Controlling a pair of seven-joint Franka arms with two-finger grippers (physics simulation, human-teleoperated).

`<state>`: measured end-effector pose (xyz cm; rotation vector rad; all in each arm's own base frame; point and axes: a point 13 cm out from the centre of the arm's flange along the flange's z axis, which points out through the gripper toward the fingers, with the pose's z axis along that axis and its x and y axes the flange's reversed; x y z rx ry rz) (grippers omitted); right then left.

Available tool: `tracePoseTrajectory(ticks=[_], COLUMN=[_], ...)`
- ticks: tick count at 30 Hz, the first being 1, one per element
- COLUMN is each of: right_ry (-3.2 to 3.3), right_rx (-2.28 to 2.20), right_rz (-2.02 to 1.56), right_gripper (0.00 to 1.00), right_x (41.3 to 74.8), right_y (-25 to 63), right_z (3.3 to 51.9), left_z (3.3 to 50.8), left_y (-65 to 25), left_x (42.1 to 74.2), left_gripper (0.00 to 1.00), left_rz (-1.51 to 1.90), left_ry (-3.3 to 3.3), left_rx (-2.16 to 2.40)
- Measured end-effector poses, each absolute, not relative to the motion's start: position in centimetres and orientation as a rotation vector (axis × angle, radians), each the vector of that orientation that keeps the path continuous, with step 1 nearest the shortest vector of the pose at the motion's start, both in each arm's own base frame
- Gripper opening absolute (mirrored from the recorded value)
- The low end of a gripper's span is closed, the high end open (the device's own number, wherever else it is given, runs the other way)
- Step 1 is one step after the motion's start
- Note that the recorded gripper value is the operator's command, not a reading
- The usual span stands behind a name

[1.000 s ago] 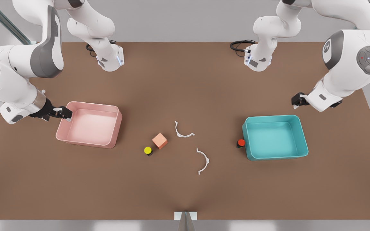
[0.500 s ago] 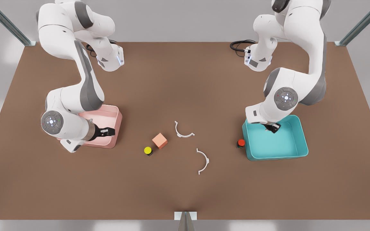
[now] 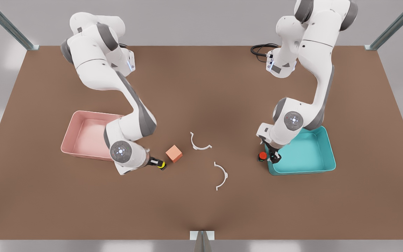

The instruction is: Place the red button in the blue storage box with the left arm, and place the yellow button in the pink storage box with the right arm

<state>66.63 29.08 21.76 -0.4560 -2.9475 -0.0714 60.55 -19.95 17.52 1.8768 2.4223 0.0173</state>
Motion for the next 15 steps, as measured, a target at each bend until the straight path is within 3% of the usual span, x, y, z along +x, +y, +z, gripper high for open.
tracePoseTrajectory(ticks=[6,15], right_ry=[-2.808,-2.666], right_rx=[-0.809,-1.153], right_rz=[-0.160,-0.096], right_gripper=[1.00,1.00], right_x=[66.3,66.6], right_y=[33.9,33.1], right_z=[17.7,14.1], left_z=[14.2,9.6], left_y=[-19.4,-19.7], left_x=[60.7,60.0], left_gripper=[1.00,1.00], left_rz=[0.031,0.012], left_ry=[2.261,2.109], left_rx=[2.041,2.229])
